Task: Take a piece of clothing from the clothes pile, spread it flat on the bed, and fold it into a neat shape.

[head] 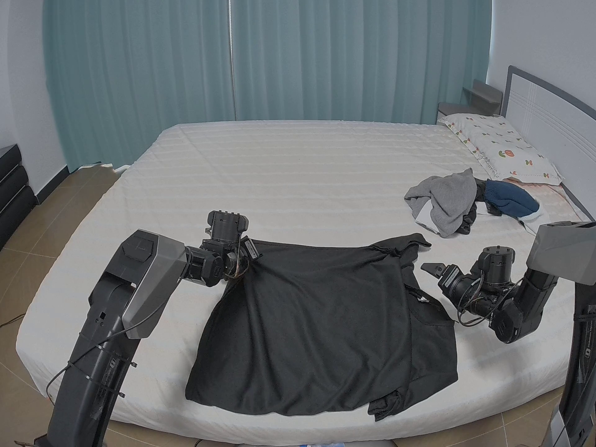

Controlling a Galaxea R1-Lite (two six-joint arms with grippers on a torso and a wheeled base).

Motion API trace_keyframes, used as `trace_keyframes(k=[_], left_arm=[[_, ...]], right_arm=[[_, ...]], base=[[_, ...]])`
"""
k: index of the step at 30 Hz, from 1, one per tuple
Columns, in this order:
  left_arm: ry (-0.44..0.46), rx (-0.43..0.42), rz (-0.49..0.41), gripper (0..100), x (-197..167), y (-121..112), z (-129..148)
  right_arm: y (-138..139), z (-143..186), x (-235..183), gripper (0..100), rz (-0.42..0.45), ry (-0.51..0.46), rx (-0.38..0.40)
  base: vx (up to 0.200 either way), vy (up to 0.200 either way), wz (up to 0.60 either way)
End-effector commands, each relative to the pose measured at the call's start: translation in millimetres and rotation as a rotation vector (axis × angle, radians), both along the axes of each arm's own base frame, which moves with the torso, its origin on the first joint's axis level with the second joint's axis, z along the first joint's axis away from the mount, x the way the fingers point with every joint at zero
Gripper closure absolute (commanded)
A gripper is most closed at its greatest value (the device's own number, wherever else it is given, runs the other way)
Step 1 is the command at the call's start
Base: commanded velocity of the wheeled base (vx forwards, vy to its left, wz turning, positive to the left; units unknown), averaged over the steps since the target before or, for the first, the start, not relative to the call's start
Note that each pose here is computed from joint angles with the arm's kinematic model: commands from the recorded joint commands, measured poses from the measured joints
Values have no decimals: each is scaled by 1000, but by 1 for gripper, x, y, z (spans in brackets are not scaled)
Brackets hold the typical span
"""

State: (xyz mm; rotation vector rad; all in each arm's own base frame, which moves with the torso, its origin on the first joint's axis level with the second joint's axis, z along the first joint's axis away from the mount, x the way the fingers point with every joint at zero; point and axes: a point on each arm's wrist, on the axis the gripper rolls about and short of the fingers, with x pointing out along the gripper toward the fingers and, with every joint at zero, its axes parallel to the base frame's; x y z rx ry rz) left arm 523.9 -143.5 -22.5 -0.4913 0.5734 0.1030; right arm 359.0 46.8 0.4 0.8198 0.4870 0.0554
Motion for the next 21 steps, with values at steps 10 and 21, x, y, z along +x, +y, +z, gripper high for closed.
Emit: trace_keyframes(k=[10, 21], left_arm=[[-48, 38, 80, 100, 15, 58, 5], [-77, 73, 116, 100, 21, 90, 6]], right_arm=[[-2, 2, 2, 0, -6, -9, 3], [-2, -5, 3, 0, -5, 8, 3]], base=[[0, 0, 0], [0, 0, 0]])
